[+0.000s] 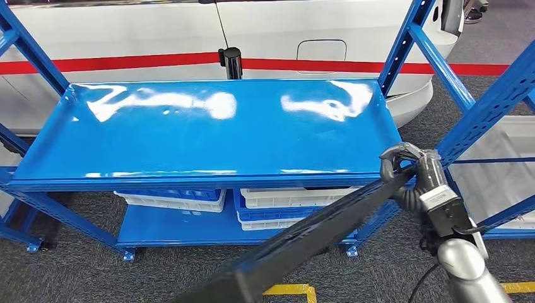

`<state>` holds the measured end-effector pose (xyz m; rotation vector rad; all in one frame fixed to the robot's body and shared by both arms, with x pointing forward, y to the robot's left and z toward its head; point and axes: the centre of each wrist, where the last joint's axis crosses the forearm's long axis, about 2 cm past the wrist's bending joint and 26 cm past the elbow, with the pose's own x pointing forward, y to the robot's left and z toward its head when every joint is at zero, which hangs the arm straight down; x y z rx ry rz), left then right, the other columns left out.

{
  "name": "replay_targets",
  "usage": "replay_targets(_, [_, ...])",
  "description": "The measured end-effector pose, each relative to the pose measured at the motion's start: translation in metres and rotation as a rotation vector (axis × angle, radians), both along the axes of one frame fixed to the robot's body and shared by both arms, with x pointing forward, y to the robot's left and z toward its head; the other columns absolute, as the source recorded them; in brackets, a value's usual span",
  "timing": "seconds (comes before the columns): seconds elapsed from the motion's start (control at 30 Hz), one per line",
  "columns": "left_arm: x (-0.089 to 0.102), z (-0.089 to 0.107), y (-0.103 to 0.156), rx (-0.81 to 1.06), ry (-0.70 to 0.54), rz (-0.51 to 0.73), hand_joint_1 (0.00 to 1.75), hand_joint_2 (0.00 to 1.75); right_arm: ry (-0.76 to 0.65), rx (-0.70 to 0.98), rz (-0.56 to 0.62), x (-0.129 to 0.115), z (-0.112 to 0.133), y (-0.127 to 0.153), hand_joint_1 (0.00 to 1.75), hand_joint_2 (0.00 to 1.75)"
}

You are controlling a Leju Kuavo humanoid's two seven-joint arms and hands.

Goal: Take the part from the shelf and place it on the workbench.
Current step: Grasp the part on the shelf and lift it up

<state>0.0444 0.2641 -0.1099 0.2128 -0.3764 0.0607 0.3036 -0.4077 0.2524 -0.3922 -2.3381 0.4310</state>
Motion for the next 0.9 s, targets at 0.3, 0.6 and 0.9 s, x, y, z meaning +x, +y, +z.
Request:
replay_targets(0.3, [-0.002, -0.001, 0.012, 0.053, 0.033, 0.018, 0.00, 1.75, 0.049, -0.028, -0.073, -0.039, 0.001, -0.048, 1.75, 1.75])
replay_targets(0.6, [-0.002, 0.000, 0.015, 0.067, 0.051, 0.014, 0.00, 1.75, 0.052, -0.051, -0.085, -0.062, -0.007, -0.048, 1.75, 1.75])
replay_targets(0.9, [-0.001, 0.000, 0.011, 0.042, 0.040, -0.005, 0.00, 1.75, 0.063, -0.032, -0.090, -0.072, -0.017, -0.042, 1.75, 1.75])
